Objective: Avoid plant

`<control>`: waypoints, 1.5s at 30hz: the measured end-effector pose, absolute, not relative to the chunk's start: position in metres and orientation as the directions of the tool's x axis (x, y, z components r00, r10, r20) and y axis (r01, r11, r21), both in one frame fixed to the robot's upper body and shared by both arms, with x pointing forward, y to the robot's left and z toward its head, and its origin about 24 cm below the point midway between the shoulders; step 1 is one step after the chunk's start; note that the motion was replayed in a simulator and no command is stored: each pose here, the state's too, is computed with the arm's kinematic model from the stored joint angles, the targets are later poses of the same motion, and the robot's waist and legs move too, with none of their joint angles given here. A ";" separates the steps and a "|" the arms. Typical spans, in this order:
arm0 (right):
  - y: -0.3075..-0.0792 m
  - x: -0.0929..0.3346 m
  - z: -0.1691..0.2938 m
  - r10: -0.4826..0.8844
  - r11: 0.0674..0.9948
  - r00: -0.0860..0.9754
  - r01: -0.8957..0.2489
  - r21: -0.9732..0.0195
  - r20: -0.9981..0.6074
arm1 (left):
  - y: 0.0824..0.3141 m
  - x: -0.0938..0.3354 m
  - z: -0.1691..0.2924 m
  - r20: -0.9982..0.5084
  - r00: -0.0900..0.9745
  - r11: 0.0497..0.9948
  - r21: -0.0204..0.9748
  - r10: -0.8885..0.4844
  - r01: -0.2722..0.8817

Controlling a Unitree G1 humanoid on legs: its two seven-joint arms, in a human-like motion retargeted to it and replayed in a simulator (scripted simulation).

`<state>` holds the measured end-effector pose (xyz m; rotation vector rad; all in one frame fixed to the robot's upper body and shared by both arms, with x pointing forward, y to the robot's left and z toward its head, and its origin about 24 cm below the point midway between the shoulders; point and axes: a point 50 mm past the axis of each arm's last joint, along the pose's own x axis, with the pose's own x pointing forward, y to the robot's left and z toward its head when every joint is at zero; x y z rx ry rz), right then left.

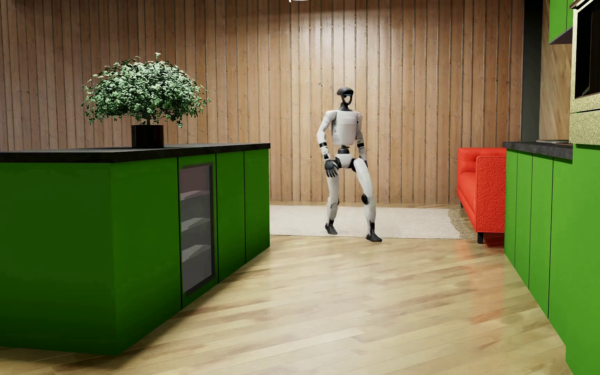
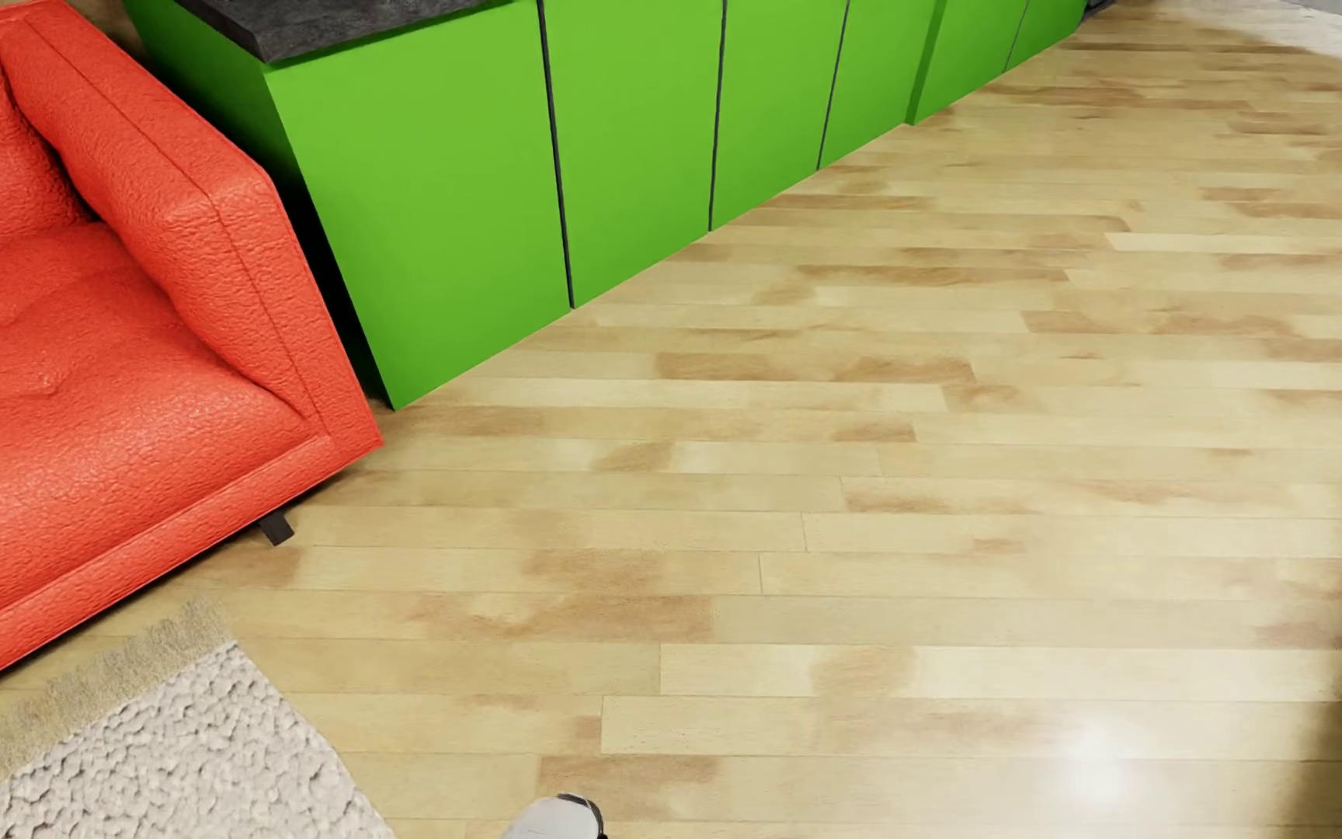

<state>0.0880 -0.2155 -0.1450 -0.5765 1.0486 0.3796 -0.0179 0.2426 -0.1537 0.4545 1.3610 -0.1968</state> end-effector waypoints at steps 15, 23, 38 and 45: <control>-0.218 -0.056 -0.160 -0.032 0.802 0.057 -0.594 -0.059 -0.998 | 0.233 0.052 -0.144 -0.908 0.415 0.858 0.250 0.047 0.449; -0.206 0.022 -0.160 0.031 0.788 0.278 -0.597 -0.147 -0.960 | 0.222 0.010 -0.157 -0.960 0.275 0.866 0.174 0.045 0.468; -0.194 0.050 -0.159 0.058 0.798 0.343 -0.580 -0.163 -0.937 | 0.224 0.004 -0.161 -0.970 0.234 0.875 0.170 0.067 0.453; -0.210 -0.057 -0.162 -0.012 0.798 0.049 -0.601 -0.039 -0.999 | 0.222 0.122 -0.124 -0.794 0.608 0.875 0.303 0.012 0.378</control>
